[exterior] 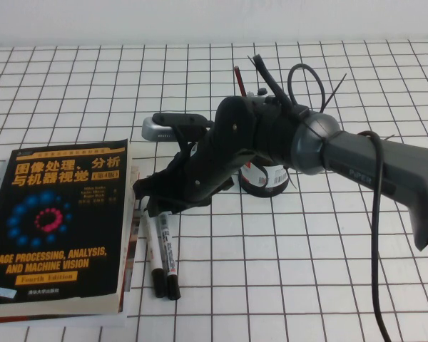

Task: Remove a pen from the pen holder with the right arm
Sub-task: 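Take a marker out of the pen holder and lay it on the table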

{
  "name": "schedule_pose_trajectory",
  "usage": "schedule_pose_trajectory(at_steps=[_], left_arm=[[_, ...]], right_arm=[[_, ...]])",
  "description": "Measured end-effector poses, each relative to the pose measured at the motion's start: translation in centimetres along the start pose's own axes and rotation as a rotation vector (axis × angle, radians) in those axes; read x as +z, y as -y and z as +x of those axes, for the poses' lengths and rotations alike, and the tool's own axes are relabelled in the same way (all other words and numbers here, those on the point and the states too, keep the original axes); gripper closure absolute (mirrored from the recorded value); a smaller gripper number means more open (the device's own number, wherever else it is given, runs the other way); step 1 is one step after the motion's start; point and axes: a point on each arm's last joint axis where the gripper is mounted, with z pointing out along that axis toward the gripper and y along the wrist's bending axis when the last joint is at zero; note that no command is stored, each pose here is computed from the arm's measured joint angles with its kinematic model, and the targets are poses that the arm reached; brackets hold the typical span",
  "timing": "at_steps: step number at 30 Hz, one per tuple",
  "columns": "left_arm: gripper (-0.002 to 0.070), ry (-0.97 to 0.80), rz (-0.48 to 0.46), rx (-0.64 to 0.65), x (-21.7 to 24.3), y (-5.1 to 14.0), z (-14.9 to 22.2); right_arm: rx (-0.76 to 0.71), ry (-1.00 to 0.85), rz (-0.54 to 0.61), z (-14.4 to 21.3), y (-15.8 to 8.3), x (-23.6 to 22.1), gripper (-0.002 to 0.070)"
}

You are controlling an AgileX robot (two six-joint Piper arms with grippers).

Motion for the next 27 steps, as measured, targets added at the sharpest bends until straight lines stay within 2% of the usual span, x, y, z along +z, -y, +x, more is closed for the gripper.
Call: schedule_pose_trajectory(at_steps=[4,7,9,13,17,27], left_arm=[[0.0679,0.000,0.000,0.000,0.0,0.0,0.0],[0.0679,0.000,0.000,0.000,0.0,0.0,0.0],[0.0679,0.000,0.000,0.000,0.0,0.0,0.0],[0.0679,0.000,0.000,0.000,0.0,0.0,0.0],[0.0679,0.000,0.000,0.000,0.0,0.0,0.0],[0.0679,0.000,0.000,0.000,0.0,0.0,0.0]], right_arm=[[-0.036,0.010,0.019,-0.2,-0.3,-1.0,0.0379],[-0.117,0.042,0.047,0.0,-1.7,-3.6,0.0414],[-0.177,0.073,0.059,0.6,-3.2,-6.2,0.0465],[-0.259,0.139,0.073,3.0,-4.8,-11.3,0.0624],[-0.294,0.177,0.091,6.2,-4.6,-15.8,0.0678],[-0.344,0.269,0.114,15.4,-2.2,-24.7,0.0690]])
